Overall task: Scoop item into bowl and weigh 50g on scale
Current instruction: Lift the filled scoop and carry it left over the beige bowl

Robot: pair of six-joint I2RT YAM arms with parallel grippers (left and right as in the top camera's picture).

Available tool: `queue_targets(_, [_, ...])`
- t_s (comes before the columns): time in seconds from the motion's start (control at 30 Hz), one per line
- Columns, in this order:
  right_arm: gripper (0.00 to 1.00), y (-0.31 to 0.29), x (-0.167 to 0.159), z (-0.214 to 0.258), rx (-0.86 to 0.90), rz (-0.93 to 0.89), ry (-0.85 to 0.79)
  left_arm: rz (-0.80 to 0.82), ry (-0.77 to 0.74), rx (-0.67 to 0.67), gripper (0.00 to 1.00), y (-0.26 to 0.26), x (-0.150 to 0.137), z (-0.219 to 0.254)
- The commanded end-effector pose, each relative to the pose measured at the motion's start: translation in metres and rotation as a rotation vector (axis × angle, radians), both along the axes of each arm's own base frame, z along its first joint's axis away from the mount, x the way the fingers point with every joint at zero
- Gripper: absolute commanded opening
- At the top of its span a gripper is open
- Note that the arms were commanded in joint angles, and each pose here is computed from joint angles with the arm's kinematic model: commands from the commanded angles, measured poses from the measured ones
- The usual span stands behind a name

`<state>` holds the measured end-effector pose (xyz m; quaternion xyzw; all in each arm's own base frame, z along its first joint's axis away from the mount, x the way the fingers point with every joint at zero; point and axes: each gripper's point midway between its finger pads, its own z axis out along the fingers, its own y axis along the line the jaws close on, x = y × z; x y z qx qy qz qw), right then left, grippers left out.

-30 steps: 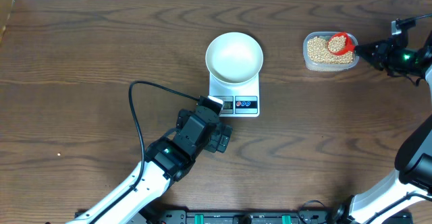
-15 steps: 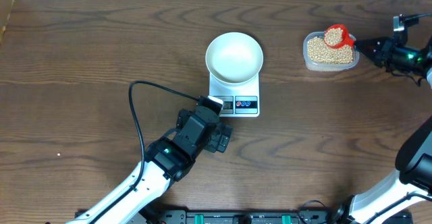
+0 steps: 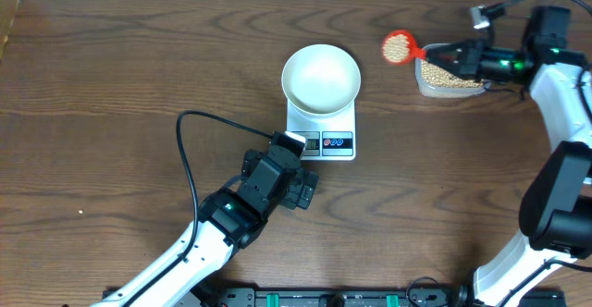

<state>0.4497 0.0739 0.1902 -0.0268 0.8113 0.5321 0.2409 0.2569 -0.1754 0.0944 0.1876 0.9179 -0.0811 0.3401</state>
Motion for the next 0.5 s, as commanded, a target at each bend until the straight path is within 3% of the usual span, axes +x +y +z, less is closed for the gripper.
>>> queue_targets(0.0, [0.01,0.033,-0.001,0.006,0.022,0.076,-0.023,-0.005,-0.001,0.006,0.98,0.001,-0.002,-0.001])
queue_targets(0.47, [0.01,0.123,0.0,-0.018,-0.22,0.171,-0.148,-0.005,-0.001,0.006,0.98,0.001,-0.002,-0.001])
